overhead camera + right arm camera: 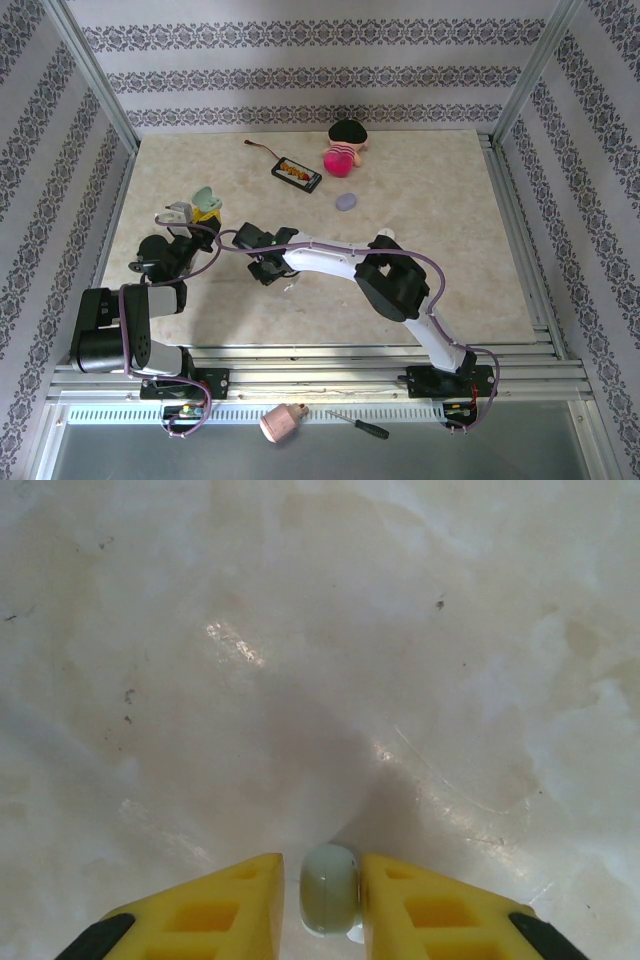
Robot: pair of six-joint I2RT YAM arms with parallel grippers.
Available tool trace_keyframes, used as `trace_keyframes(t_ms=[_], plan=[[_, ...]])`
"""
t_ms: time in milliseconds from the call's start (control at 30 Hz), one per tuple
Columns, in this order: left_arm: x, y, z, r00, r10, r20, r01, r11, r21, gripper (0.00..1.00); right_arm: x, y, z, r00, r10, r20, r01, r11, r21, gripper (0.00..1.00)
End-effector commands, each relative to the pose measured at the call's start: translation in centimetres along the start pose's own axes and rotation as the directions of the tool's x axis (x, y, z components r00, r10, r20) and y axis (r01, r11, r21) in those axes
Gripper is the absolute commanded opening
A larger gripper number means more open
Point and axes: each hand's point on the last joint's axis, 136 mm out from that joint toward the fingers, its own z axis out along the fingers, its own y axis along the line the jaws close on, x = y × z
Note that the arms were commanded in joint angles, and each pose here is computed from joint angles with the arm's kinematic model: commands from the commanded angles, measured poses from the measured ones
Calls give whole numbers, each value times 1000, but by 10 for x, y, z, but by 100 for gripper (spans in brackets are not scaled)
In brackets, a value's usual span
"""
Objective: Insert the wireless bluetooth earbuds into the charging case
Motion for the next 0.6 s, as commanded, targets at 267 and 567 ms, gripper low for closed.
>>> trace_keyframes(t_ms=[267, 567], plan=[[-18, -6, 0, 997, 43, 64, -45, 998, 41, 27, 1, -6, 4, 999, -27, -23, 27, 999, 21, 22], [-21, -21, -4, 993, 68, 100, -79, 991, 111, 26, -19, -30, -50, 984, 109, 139, -96, 990, -99, 20]])
